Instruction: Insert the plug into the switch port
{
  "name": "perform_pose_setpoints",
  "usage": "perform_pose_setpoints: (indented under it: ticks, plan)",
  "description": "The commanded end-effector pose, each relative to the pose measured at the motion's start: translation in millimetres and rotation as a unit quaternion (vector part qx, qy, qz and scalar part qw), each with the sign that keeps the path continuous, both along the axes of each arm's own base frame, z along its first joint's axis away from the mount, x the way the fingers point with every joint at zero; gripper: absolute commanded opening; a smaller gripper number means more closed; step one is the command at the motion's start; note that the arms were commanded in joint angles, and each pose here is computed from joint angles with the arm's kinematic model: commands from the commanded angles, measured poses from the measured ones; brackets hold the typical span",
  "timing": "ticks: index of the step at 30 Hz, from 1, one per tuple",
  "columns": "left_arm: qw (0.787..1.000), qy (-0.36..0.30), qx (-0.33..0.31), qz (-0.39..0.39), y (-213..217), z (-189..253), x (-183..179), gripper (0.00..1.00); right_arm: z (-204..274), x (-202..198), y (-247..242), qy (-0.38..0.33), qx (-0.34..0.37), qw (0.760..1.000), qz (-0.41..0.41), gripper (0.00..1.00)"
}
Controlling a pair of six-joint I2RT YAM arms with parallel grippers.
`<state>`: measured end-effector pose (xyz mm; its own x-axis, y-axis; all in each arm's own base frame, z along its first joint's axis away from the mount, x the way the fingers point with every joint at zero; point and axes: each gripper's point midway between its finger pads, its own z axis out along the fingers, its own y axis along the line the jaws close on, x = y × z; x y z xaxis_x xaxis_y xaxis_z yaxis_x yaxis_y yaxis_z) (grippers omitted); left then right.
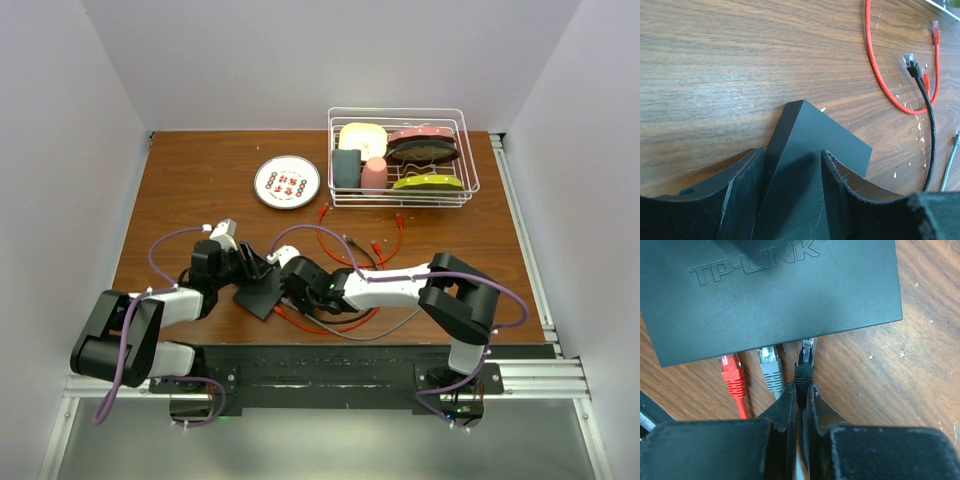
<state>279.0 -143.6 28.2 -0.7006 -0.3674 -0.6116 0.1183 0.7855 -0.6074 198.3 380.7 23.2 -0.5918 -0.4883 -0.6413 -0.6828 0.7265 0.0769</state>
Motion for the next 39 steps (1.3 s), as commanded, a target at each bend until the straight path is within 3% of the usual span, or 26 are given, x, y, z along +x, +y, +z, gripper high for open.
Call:
perform_pose_setpoints:
  ticks: [1, 7, 27, 39]
  plan:
    - [0.994, 0.077, -0.034, -0.063, -20, -17, -44, 0.54, 71, 32, 65, -0.084, 0.124, 0.988, 0.029, 0.00]
    - [0.995, 0.072, -0.025, -0.070, -20, -15, -39, 0.60, 59, 22, 73, -0.074, 0.097, 0.987, 0.101, 0.00]
    - [0.995, 0.065, -0.011, -0.078, -20, -14, -31, 0.67, 69, 30, 48, -0.116, 0.060, 0.981, 0.140, 0.00]
    - [0.993, 0.072, -0.017, -0.087, -23, -15, -33, 0.59, 70, 45, 57, -0.115, 0.074, 0.985, 0.109, 0.00]
